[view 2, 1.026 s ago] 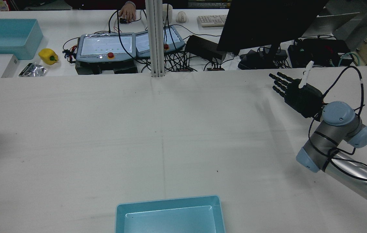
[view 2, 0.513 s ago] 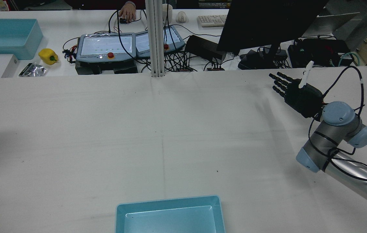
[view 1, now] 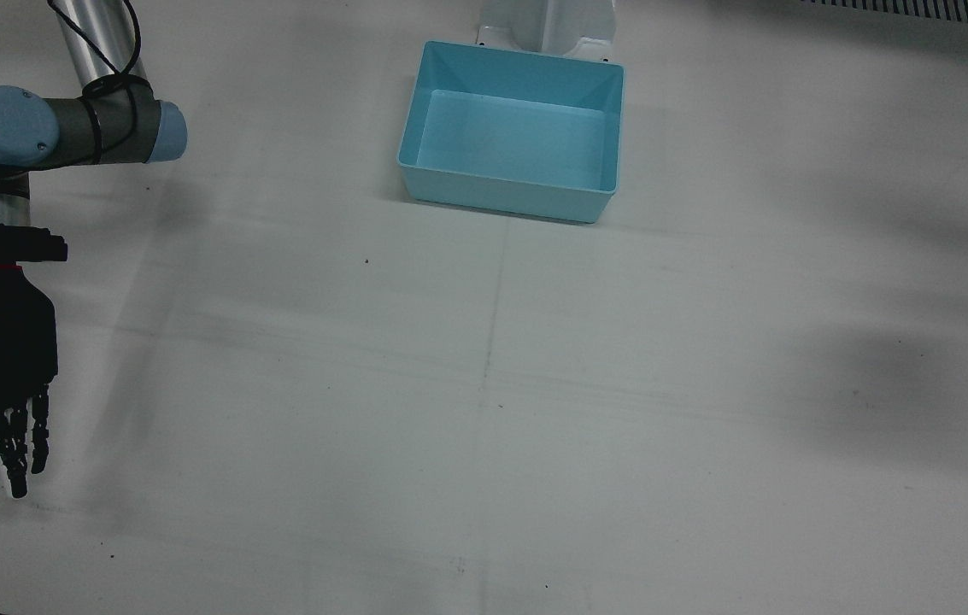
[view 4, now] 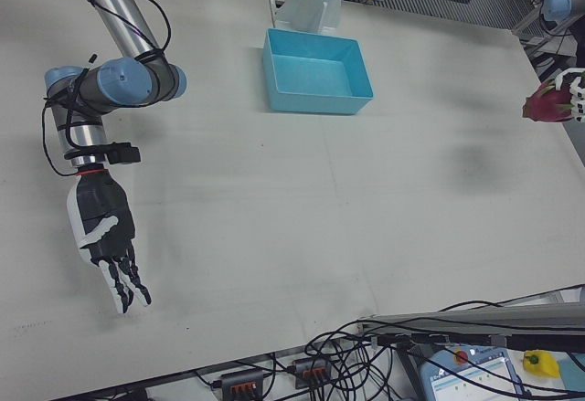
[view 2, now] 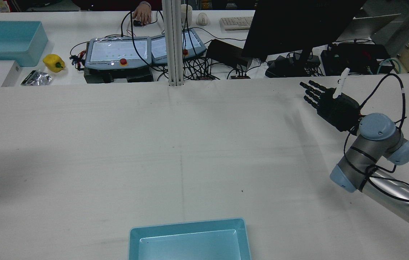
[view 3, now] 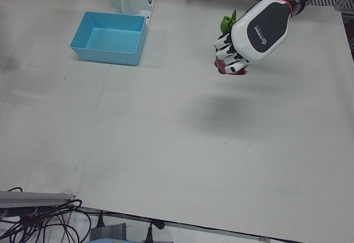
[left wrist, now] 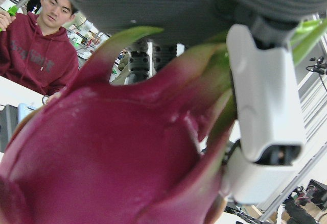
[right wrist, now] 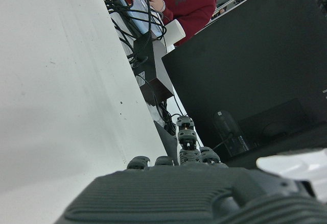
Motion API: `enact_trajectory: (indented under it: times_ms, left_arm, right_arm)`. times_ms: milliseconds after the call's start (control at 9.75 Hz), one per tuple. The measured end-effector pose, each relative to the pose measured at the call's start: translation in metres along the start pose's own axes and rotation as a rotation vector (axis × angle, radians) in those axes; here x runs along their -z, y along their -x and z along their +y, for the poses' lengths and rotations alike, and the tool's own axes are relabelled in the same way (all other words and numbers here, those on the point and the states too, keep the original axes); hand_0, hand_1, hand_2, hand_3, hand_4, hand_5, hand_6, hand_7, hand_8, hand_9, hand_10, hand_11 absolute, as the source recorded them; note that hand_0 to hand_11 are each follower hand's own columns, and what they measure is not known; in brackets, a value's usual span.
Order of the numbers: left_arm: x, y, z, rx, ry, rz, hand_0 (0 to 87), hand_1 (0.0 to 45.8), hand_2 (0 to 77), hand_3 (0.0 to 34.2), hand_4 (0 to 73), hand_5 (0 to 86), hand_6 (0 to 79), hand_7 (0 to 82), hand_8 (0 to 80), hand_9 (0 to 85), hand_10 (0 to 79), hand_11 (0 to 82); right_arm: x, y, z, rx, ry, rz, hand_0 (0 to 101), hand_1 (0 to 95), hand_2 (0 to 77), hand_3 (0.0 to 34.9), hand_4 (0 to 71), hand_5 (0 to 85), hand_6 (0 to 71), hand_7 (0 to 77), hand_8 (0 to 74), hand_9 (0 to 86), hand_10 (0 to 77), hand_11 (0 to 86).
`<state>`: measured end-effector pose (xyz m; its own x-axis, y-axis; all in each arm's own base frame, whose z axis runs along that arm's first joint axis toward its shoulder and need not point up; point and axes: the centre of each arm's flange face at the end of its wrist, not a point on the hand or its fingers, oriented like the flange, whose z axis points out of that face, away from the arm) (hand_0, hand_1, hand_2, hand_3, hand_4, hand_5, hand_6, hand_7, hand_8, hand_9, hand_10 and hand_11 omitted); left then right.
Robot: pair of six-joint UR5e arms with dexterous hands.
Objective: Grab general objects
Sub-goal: 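Lift the dragon fruit off the table with the left hand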
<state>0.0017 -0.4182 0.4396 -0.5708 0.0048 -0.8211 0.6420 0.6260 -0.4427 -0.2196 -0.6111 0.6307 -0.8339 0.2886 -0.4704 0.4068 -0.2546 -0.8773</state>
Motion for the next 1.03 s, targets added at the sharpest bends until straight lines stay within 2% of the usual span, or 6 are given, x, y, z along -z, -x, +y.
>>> enact_trajectory:
  times_ms: [308, 615, 1026]
  left_arm:
    - [0.015, -0.031, 0.033, 0.069, 0.08, 0.051, 76.8, 0.0, 60.0, 0.0, 69.8, 66.0, 70.4, 76.9, 70.4, 70.9, 22.9, 70.4]
    - [0.01, -0.042, 0.042, 0.202, 0.148, 0.103, 76.8, 0.0, 60.5, 0.0, 69.8, 66.0, 70.4, 76.9, 70.4, 70.9, 22.9, 70.4]
    - [-0.002, -0.041, 0.056, 0.34, 0.233, 0.134, 76.8, 0.0, 60.0, 0.0, 69.8, 66.0, 70.4, 76.9, 70.4, 70.9, 22.9, 70.4]
  right_arm:
    - [0.0, 0.0, 0.0, 0.0, 0.0, 0.0, 0, 6.5, 1.6, 0.0, 0.0, 0.0, 0.0, 0.0, 0.0, 1.1, 0.0, 1.1]
    - [0.0, 0.0, 0.0, 0.0, 0.0, 0.0, 0, 6.5, 1.6, 0.0, 0.0, 0.0, 0.0, 0.0, 0.0, 1.1, 0.0, 1.1]
    - [0.0, 0.0, 0.0, 0.0, 0.0, 0.0, 0, 6.5, 1.6, 0.0, 0.0, 0.0, 0.0, 0.0, 0.0, 1.1, 0.0, 1.1]
